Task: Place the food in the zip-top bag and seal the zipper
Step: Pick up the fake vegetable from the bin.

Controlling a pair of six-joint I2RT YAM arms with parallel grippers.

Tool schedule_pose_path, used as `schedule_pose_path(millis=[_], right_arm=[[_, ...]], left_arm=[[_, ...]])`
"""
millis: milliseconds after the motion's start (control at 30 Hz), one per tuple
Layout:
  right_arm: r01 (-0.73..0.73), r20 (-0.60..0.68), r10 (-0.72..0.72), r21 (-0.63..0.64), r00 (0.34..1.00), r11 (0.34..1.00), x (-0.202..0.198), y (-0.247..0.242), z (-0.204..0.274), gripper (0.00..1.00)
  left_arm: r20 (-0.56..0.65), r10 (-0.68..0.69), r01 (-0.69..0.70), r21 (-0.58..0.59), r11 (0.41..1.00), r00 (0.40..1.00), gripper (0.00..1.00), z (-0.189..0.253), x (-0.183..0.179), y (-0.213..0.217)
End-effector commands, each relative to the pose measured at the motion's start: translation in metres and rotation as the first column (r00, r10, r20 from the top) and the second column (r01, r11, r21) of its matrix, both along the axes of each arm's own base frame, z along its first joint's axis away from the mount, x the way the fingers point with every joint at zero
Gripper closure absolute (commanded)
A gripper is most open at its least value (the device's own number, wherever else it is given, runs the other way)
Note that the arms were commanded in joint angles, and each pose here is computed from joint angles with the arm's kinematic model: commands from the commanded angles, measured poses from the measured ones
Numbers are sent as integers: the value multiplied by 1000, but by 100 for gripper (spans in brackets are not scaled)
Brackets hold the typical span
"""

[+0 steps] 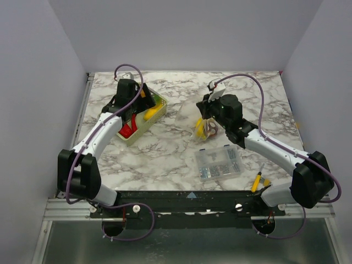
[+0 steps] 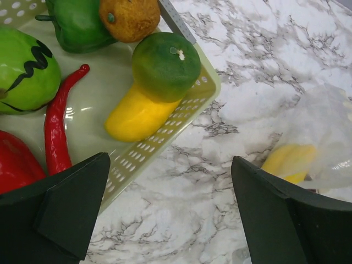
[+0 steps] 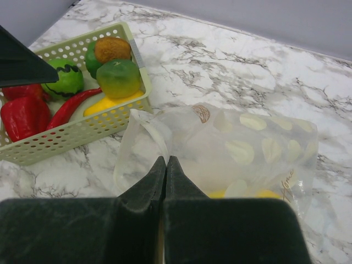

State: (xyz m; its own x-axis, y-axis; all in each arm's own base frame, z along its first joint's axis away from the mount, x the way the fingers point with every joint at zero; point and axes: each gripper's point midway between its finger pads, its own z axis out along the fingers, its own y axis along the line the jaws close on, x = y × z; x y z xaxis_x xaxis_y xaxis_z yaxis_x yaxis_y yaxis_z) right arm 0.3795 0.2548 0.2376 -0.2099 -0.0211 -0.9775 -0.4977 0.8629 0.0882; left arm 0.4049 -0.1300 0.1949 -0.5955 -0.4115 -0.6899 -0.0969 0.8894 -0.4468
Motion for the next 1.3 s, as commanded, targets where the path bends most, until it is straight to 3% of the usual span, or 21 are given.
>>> schedule_pose_path(millis=[0, 267, 533, 867, 1000, 1267], right_arm=[[26, 23, -26, 0, 999, 1000, 3, -5, 6, 99], [23, 13, -23, -8, 1000, 1000, 5, -4, 1, 99], [23, 10, -23, -10, 1000, 1000, 5, -3, -1, 99], [24, -6, -24, -28, 1000, 999, 9, -2, -9, 99], [24, -7, -25, -29, 1000, 999, 9, -2, -9, 99], [23, -9, -24, -34, 1000, 999, 10, -1, -10, 99]], left_arm=[[22, 27, -27, -41, 999, 999, 6, 2, 30, -2], [8, 9, -9, -58, 998, 1000, 1, -21, 69, -10], [-55, 27, -30, -47, 998, 998, 2, -48, 84, -11], [-102, 10, -15, -50, 999, 995, 10, -68, 94, -16], [-112, -5, -2, -56, 998, 994, 24, -71, 91, -17], [-55, -29, 28, -4, 1000, 998, 64, -48, 75, -6]])
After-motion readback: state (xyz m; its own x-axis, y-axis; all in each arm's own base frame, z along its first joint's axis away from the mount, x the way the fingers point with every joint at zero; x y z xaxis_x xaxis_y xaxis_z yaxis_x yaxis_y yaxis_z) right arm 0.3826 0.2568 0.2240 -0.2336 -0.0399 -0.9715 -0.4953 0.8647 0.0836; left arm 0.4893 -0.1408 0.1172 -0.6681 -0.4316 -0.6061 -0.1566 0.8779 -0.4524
